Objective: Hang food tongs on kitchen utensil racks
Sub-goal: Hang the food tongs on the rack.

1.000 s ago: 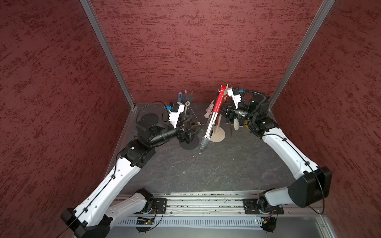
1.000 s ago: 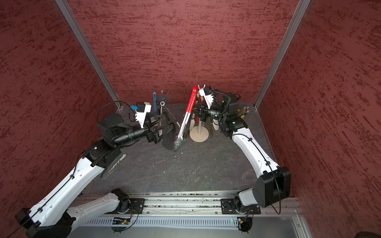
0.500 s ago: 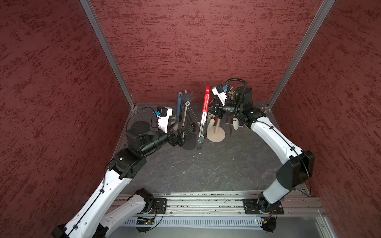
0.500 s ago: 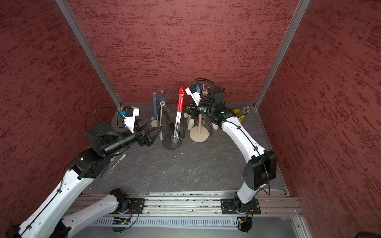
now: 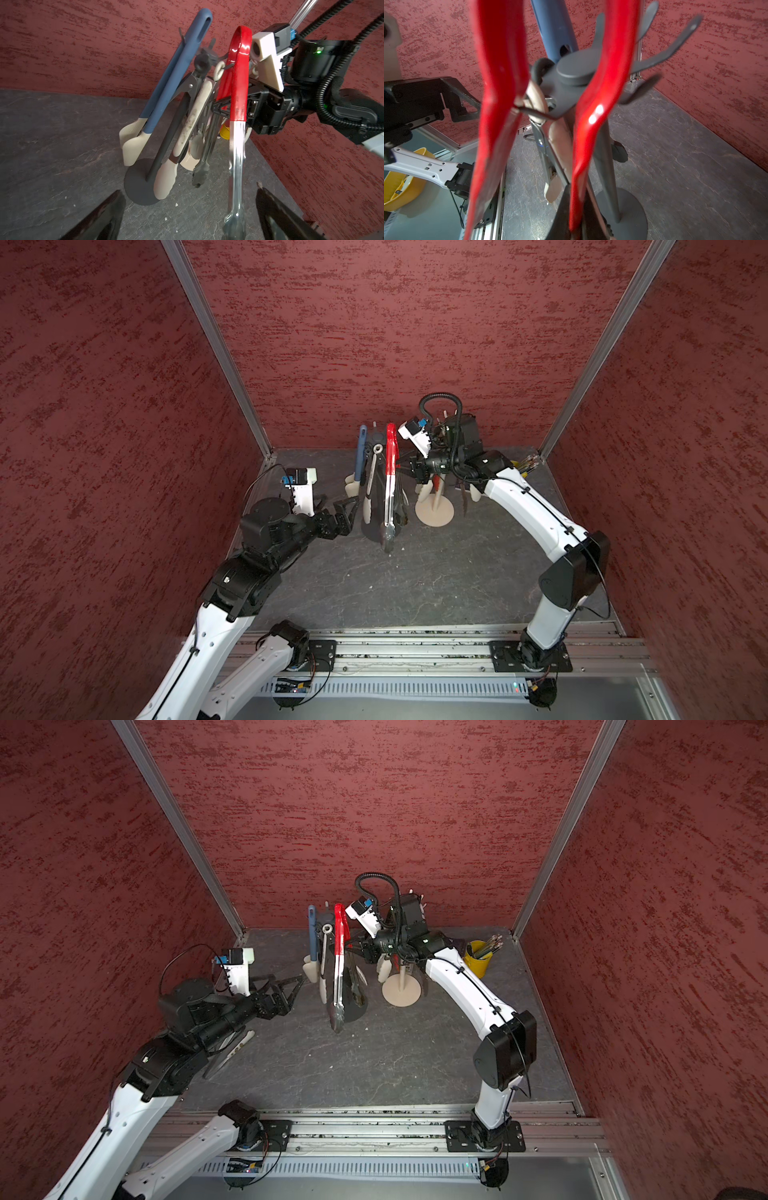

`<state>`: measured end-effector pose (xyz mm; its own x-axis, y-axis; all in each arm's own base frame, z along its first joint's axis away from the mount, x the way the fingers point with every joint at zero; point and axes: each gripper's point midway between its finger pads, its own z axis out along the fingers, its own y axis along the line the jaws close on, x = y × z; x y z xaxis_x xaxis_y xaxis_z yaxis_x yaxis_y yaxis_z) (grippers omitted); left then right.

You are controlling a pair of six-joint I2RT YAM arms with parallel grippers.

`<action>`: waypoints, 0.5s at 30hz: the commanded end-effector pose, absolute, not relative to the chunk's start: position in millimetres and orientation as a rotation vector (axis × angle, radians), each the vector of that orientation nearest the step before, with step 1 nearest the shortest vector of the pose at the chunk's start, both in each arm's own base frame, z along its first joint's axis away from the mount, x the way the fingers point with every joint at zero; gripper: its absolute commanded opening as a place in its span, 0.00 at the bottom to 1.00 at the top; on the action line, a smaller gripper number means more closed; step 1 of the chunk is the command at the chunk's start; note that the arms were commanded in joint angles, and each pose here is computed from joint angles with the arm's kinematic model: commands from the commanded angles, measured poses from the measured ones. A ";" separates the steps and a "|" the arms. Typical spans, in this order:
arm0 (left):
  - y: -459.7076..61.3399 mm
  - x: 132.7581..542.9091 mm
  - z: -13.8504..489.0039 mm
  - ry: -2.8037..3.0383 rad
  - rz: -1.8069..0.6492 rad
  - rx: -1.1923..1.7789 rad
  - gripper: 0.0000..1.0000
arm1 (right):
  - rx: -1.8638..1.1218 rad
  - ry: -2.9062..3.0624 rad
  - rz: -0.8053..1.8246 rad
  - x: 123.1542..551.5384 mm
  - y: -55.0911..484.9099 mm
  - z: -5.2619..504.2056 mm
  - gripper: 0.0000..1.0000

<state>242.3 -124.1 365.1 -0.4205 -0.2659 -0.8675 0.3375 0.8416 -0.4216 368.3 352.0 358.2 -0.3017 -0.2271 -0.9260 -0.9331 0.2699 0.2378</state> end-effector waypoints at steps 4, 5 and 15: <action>-105.9 241.4 350.6 1.934 -0.625 -0.046 0.99 | -1.094 1.761 0.993 373.1 353.5 345.6 0.00; -103.7 241.2 349.4 1.937 -0.622 -0.058 1.00 | -1.098 1.770 0.983 372.9 354.4 342.3 0.00; -92.3 243.2 334.5 1.968 -0.605 -0.140 1.00 | -1.112 1.841 0.921 374.8 359.4 319.5 0.00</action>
